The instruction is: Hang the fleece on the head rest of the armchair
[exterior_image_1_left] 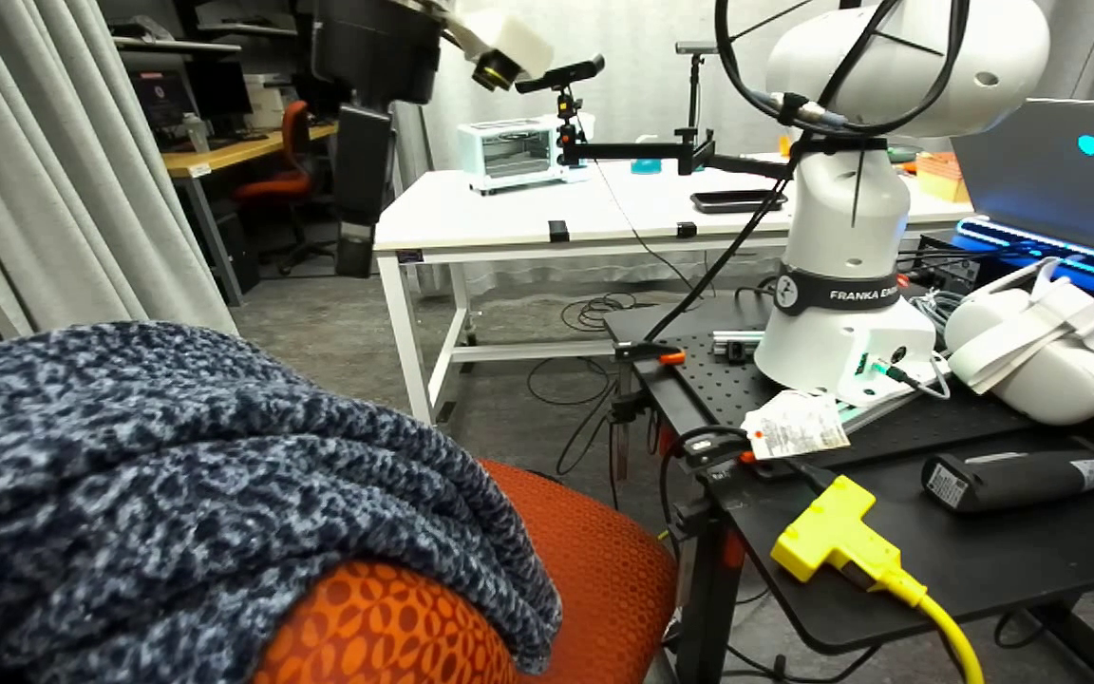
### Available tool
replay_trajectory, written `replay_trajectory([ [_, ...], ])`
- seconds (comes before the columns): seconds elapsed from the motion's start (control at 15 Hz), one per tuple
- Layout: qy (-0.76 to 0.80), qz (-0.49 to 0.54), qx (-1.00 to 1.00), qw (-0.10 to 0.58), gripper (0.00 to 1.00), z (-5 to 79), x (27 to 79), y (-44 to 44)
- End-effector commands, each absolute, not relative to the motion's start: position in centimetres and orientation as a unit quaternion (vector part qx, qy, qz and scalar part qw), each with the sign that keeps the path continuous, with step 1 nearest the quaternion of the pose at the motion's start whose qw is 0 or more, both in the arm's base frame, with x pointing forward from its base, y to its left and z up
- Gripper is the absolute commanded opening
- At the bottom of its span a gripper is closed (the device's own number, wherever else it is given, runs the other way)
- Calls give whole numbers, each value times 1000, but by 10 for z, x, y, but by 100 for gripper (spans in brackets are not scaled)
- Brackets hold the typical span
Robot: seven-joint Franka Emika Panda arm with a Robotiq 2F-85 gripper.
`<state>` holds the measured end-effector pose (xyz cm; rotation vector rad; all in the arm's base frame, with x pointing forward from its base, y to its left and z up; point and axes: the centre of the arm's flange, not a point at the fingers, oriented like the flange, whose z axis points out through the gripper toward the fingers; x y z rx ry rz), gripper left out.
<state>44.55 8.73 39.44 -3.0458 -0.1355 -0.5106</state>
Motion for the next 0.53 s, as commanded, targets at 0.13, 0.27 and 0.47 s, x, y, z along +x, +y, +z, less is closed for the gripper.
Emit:
replay_trajectory([
  [0.13, -67, -196, -977, 61, 100, 385, 375, 82],
  [0.27, -58, -178, -981, 46, 100, 380, 400, 89],
  [0.47, -59, -180, -981, 48, 100, 379, 391, 88],
])
